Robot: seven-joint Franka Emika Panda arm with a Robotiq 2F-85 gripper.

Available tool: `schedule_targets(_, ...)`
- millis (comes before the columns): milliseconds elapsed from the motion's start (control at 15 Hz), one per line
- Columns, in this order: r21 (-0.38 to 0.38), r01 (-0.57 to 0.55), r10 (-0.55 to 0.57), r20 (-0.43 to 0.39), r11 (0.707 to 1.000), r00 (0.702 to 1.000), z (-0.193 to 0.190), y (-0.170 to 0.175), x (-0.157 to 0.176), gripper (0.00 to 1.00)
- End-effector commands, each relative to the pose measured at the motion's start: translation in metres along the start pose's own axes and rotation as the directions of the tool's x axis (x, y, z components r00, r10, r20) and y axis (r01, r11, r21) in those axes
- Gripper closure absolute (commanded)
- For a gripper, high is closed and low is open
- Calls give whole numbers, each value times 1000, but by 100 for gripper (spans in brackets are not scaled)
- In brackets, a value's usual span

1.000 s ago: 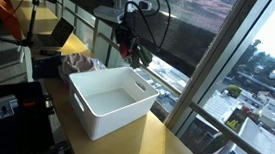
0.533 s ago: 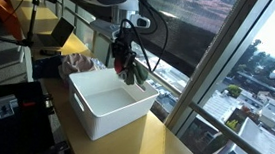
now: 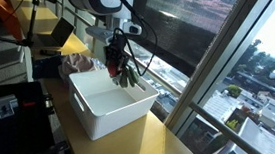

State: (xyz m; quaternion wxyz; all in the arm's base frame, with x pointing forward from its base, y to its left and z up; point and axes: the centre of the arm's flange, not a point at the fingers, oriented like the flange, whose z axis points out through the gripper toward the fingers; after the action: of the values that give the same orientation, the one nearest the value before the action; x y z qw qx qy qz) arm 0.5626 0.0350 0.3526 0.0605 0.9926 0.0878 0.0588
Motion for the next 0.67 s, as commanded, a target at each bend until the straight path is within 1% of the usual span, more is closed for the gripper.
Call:
schedule_targets(0,-28,14,-16,-58,1000,998,-35,-17,22,23)
schedule_targets(67,-35,30,-33,-77,999,996,-46,-28,29,17)
schedule_targets(200,-46,76,-81,-117,996,990,-66,-64,44,2)
schedule_targets(333,-60,127,-134,-145,990,980,-79,-102,53,0)
schedule_targets(400,-70,143,-153,-150,987,977,-80,-114,57,0)
schedule_targets(600,-62,186,-194,-161,981,968,-87,-144,59,0)
